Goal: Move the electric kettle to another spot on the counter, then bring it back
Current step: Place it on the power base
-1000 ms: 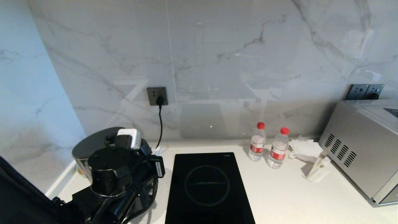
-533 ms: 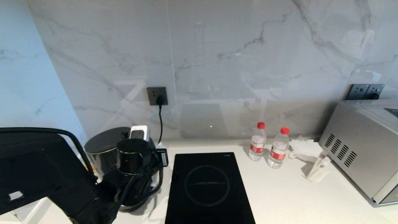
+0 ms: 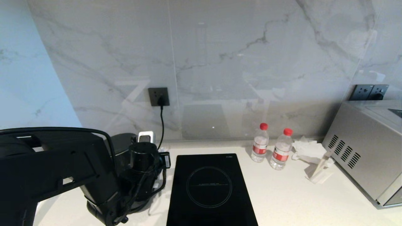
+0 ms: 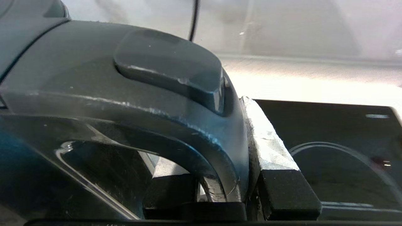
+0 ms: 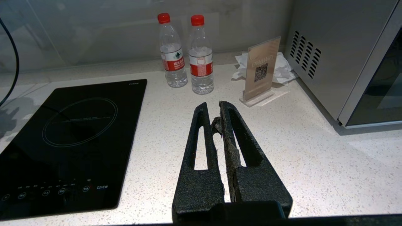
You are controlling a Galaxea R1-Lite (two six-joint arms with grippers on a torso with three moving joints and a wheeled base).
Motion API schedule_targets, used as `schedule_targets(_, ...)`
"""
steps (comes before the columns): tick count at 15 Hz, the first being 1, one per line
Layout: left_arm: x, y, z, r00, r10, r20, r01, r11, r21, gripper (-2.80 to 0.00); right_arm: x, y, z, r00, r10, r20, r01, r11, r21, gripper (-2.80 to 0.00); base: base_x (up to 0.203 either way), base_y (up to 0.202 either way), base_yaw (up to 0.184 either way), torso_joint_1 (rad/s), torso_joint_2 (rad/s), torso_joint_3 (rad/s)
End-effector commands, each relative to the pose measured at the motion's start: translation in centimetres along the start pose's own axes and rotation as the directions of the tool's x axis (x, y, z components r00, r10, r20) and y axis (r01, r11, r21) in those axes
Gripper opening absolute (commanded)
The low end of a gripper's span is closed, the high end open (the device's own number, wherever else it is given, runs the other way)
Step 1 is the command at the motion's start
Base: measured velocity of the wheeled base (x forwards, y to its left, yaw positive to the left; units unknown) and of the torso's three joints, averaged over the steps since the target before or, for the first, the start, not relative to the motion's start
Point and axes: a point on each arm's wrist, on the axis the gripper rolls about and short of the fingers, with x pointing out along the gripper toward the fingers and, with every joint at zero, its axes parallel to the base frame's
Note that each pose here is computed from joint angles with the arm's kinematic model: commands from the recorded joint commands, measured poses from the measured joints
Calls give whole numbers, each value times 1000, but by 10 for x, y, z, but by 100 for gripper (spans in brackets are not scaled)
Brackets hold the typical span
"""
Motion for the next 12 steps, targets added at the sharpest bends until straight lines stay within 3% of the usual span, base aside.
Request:
schedule_targets(1, 9, 4, -8, 1000, 26, -12, -26, 1000, 2, -280, 0, 0, 0, 1000, 0, 0, 0, 1000, 0, -280, 0, 0, 0, 0, 0, 0)
schedule_targets(9, 22, 11, -24, 997, 57, -44, -56, 998, 13, -280, 0, 0, 0, 1000, 0, 0, 0, 1000, 0, -280, 0, 0, 0, 0, 0, 0)
schedule_targets(12, 18, 13, -24, 999, 51, -15, -50, 999, 7, -280, 0, 0, 0, 1000, 0, 0, 0, 1000, 0, -280, 0, 0, 0, 0, 0, 0)
